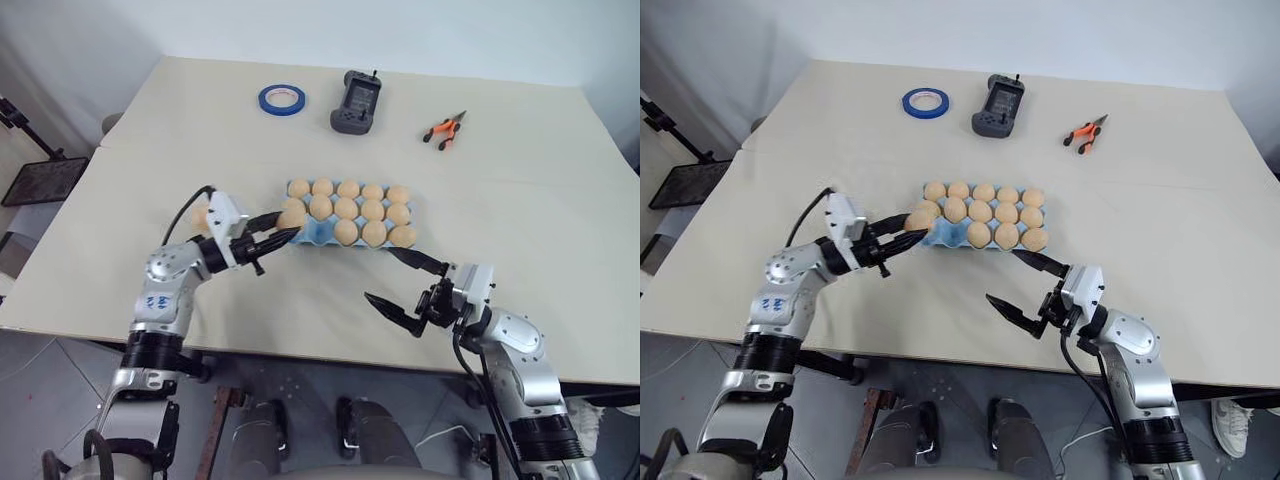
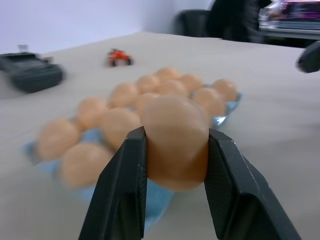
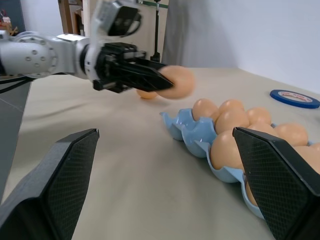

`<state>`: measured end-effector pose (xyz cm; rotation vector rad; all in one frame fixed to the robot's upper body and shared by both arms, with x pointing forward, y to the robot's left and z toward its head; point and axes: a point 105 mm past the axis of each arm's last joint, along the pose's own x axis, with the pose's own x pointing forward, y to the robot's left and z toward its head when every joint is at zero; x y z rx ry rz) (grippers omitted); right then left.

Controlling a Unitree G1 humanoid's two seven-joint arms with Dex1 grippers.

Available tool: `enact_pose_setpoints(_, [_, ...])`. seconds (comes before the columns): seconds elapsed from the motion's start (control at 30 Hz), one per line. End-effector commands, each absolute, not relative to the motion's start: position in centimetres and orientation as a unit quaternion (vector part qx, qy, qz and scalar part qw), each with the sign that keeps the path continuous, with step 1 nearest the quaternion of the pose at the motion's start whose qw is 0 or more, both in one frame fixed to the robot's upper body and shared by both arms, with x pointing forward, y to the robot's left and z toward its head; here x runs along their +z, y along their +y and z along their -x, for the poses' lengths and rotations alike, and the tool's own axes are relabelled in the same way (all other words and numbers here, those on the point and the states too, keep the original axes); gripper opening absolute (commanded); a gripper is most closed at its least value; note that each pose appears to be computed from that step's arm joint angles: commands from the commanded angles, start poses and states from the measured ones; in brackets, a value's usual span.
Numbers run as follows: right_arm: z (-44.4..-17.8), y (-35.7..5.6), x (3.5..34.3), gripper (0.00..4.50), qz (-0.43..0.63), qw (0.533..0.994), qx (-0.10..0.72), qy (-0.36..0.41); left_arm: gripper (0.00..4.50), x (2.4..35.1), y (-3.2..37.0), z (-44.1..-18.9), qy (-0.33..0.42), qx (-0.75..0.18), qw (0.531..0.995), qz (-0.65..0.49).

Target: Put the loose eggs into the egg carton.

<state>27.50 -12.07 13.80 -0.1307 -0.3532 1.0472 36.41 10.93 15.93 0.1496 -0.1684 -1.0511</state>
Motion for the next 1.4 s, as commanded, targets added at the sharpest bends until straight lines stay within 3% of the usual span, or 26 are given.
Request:
enact_pose_setpoints(0.03, [-27.3, -12.3, 14.8, 4.50, 0.071, 0.847, 0.491, -0.189, 1.28, 16.0, 9.8, -37.2, -0.073, -0.510, 0.854, -0.077])
enact_pose_setpoints(0.2, [-27.2, -12.5, 14.8, 4.50, 0.073, 0.851, 0.485, -0.190, 2.82, 16.0, 9.0, -37.5, -0.074, -0.519, 0.848, -0.075])
enact_pose_setpoints(0.33, [-27.1, -12.4, 14.9, 4.50, 0.072, 0.851, 0.484, -0.191, 4.06, 16.9, 10.4, -38.1, -0.102, -0.476, 0.870, -0.085])
enact_pose_setpoints(0.47, [-27.1, -12.4, 14.9, 4.50, 0.072, 0.851, 0.483, -0.192, 4.06, 18.4, 13.4, -37.4, -0.140, -0.433, 0.886, -0.090])
enact_pose_setpoints(0.63, [-26.9, -12.4, 15.1, 4.50, 0.071, 0.846, 0.491, -0.196, 4.06, 19.3, 18.1, -34.5, -0.168, -0.382, 0.903, -0.101])
enact_pose_setpoints(0.67, [-26.8, -12.3, 15.2, 4.50, 0.072, 0.843, 0.496, -0.198, 4.44, 19.3, 19.0, -33.8, -0.167, -0.375, 0.906, -0.105])
enact_pose_setpoints(0.8, [-26.1, -12.8, 15.7, 4.50, 0.082, 0.833, 0.513, -0.191, 4.49, 17.8, 23.1, -30.7, -0.110, -0.350, 0.920, -0.137])
enact_pose_setpoints(1.07, [-26.4, -13.9, 15.8, 4.50, 0.098, 0.829, 0.521, -0.179, 4.49, 15.0, 30.9, -26.7, -0.051, -0.203, 0.966, -0.151])
enact_pose_setpoints(1.23, [-26.7, -13.4, 16.0, 4.50, 0.095, 0.826, 0.523, -0.186, 4.49, 13.7, 31.1, -26.0, -0.060, -0.143, 0.983, -0.100])
enact_pose_setpoints(1.4, [-27.0, -13.1, 16.3, 4.50, 0.096, 0.822, 0.529, -0.189, 4.49, 14.1, 29.6, -28.4, -0.073, -0.128, 0.986, -0.080])
